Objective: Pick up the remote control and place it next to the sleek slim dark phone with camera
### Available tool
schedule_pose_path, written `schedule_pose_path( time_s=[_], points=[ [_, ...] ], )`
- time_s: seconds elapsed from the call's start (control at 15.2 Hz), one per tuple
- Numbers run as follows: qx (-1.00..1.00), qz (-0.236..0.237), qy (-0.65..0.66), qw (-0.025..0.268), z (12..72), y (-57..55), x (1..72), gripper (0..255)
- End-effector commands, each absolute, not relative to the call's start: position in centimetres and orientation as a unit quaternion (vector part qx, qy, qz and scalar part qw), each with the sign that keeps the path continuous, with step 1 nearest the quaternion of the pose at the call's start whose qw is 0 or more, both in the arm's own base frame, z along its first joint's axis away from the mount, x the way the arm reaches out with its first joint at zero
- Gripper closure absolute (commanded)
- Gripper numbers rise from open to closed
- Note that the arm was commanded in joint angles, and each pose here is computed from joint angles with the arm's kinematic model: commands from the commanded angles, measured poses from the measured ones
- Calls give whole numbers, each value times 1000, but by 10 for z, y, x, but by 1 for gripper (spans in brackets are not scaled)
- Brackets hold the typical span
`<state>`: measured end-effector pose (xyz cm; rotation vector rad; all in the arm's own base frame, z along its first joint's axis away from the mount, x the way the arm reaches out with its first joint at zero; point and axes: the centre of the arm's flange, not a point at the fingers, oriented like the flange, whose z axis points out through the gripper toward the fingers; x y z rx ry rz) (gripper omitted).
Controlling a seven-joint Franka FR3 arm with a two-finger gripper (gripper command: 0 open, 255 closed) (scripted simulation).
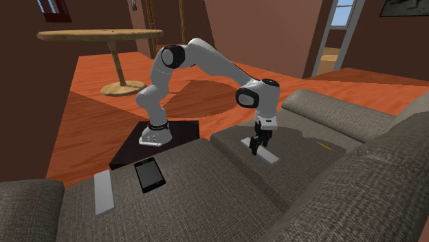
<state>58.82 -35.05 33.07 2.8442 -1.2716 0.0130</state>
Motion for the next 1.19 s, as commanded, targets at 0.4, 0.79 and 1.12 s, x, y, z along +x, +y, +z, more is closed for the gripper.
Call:
schedule_pose_path(
  time_s=[0.4, 0.79, 1.12],
  points=[
    [913, 4, -408, 13, 331, -350, 588, 255],
    [913, 4, -408, 13, 336, -350, 588, 255],
    [913, 4, -408, 13, 362, -350, 588, 255]
  ],
)
